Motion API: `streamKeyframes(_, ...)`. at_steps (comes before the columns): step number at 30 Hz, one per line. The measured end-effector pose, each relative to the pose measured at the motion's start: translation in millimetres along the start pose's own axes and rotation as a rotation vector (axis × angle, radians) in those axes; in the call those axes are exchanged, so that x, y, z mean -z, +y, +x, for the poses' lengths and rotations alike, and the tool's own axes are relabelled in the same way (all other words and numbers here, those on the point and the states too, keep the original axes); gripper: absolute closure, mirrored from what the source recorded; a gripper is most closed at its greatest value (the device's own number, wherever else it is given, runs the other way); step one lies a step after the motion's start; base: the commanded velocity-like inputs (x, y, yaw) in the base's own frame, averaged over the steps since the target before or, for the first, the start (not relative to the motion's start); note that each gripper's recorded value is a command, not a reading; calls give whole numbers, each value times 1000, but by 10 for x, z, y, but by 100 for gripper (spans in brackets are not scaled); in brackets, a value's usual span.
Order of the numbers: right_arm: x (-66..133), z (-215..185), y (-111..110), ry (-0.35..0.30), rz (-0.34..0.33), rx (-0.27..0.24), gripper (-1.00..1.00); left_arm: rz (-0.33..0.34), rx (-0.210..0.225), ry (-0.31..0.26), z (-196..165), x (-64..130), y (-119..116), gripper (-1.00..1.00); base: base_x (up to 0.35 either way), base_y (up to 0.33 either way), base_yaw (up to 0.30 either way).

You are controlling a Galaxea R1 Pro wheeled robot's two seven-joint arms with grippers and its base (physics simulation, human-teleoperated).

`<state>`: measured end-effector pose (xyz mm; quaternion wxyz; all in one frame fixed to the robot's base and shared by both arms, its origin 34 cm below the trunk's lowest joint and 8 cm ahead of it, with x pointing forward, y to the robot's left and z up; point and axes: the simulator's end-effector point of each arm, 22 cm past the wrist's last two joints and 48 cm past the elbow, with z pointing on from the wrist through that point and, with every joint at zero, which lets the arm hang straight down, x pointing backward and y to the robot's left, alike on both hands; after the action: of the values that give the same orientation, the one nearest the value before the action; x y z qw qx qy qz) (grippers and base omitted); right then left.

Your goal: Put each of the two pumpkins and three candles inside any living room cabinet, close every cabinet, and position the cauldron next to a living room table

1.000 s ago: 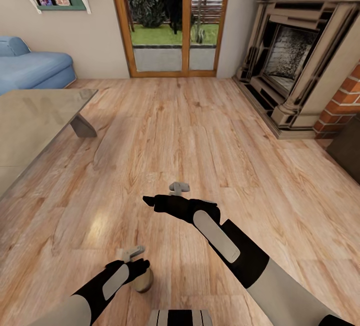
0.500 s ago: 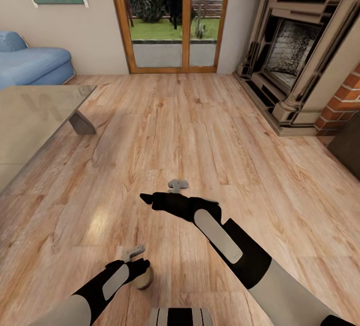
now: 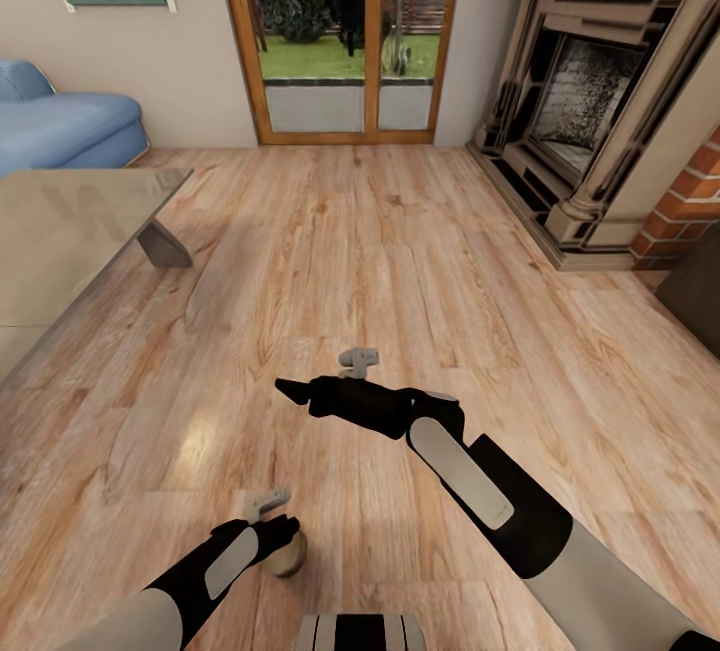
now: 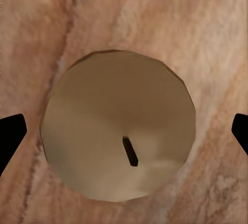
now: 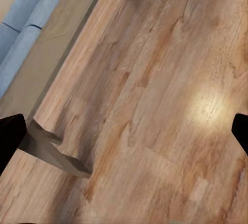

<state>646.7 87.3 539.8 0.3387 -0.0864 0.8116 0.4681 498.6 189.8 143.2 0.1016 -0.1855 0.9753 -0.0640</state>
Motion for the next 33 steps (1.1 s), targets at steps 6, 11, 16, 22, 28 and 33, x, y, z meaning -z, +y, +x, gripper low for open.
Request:
streamKeyframes(6,-33,49,-60,6,-1,-13,-100,-6,4,9,52,-57,31,-100,0,0,0)
streamKeyframes(11,-50,77,-95,11,1,-19,-100,-10,4,15,80,-85,55,-100,0,0,0)
streamKeyframes(16,-92,152,-180,23,4,-36,-100,-18,6,33,163,-153,94,-100,0,0,0)
streamKeyframes(22,-91,149,-175,23,3,-36,-100,-17,6,33,165,-153,89,-100,0,0,0)
streamKeyframes(28,-91,149,-175,23,3,-35,-100,-16,6,33,165,-153,88,-100,0,0,0)
streamKeyframes(33,-115,193,-227,29,5,-45,-100,-19,4,46,224,-194,99,-100,0,0,0)
